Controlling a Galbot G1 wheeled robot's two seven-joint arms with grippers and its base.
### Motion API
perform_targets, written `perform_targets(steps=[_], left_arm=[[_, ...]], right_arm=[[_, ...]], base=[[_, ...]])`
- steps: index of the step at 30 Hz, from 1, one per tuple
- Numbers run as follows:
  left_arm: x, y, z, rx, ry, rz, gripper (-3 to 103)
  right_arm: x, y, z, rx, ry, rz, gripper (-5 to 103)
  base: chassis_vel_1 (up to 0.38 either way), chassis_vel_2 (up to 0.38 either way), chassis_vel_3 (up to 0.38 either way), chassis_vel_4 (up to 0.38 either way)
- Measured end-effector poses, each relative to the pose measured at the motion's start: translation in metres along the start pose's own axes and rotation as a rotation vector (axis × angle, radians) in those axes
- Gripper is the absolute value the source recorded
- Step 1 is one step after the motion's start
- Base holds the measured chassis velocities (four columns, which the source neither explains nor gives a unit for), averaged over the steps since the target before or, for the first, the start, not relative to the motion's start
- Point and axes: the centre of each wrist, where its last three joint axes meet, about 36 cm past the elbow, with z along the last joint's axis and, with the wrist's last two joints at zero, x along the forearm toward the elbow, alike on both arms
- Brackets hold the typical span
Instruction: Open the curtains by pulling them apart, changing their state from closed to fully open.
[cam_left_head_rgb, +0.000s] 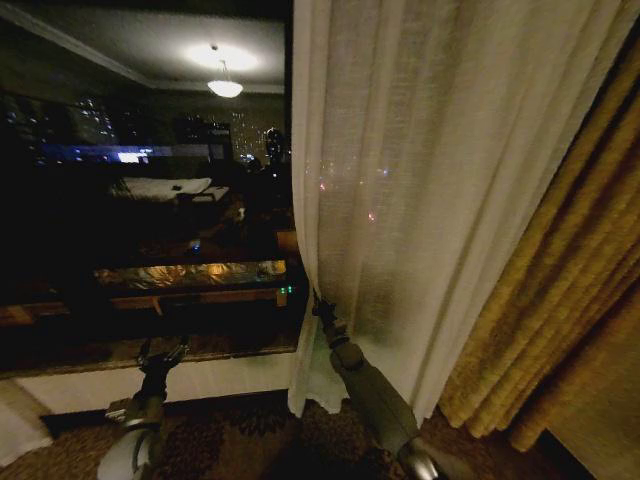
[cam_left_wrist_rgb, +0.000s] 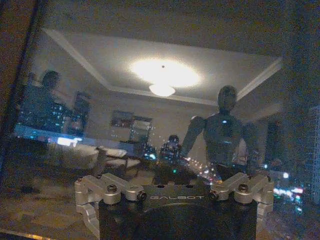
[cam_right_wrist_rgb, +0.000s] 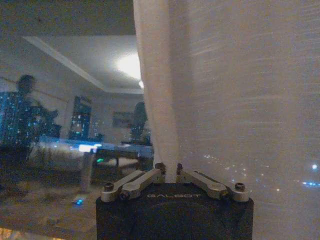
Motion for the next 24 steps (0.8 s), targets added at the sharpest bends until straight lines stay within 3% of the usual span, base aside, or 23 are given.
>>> perform_targets(steps=[10,18,24], left_arm=[[0.000,0.000,0.000,0.000,0.000,0.000,100],[0.000,0.000,0.000,0.000,0.000,0.000,100],[0.000,0.000,0.000,0.000,0.000,0.001,100]], right_arm=[[0.006,-0.013,0.002,0.003,0.007,0.017,0],[0.008,-0.009,0.005,-0.001,-0.025,0.015,0],[0.012,-0.005,0.010,0.006,-0.045,-0.010,0]], base=[[-0.322,-0.321,0.320,0.337],[-0.356,-0.366,0.349,0.363],[-0.246,-0.193,0.235,0.223]])
